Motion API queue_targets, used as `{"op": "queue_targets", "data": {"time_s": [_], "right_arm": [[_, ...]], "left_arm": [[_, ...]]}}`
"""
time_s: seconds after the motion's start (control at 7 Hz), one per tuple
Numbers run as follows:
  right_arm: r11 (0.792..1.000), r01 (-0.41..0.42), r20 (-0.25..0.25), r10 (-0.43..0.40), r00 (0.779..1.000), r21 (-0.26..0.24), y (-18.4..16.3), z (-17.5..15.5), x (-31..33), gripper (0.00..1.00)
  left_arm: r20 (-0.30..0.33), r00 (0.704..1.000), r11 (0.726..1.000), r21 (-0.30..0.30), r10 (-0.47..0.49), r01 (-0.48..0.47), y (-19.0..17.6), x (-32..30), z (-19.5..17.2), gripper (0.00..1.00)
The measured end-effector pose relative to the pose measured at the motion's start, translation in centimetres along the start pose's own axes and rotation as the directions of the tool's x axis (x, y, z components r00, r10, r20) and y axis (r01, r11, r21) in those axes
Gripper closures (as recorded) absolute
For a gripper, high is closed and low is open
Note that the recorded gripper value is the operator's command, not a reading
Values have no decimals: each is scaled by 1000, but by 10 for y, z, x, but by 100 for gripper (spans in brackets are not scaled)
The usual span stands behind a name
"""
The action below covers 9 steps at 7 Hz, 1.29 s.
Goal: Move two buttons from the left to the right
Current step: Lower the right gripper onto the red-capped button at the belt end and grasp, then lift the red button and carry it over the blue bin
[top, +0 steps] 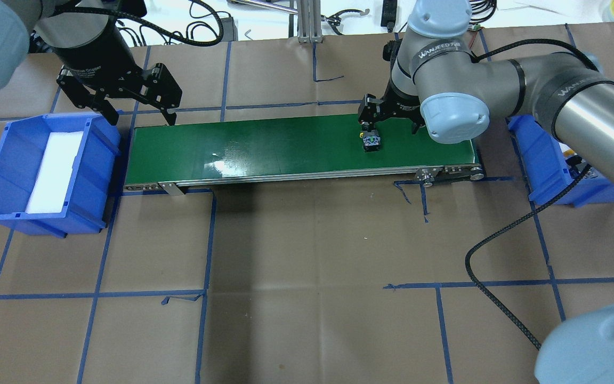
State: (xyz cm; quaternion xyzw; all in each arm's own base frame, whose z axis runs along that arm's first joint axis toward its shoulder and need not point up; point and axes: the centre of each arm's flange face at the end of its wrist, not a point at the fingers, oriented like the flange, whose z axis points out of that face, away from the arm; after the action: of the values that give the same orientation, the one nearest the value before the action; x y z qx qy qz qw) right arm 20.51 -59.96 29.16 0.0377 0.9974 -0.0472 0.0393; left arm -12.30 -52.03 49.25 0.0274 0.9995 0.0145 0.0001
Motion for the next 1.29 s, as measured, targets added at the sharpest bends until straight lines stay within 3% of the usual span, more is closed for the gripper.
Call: {"op": "queue_targets", "data": {"time_s": [0.29,0.71,0.86,1.0,1.14,1.29], "right_arm": [[1000,-2,34,2,999,-14,-15,15,-7,2],[999,5,0,-5,1000,-42,-19,37,-3,13],[999,5,-43,-7,999,-43,-20,43,1,29],[999,5,-88,-9,996,-43,-21,46,6,73],[999,7,-109,-12,994,-52,-20,48,9,97],[997,7,-120,-16,993,-74,-19,48,11,99]], "left_arm": [[0,1000,1000,-1,0,0,0,0,0,0],[0,1000,1000,-1,0,0,0,0,0,0],[0,1000,1000,-1,0,0,0,0,0,0],[0,1000,1000,-1,0,0,0,0,0,0],[0,1000,1000,-1,0,0,0,0,0,0],[0,1000,1000,-1,0,0,0,0,0,0]]}}
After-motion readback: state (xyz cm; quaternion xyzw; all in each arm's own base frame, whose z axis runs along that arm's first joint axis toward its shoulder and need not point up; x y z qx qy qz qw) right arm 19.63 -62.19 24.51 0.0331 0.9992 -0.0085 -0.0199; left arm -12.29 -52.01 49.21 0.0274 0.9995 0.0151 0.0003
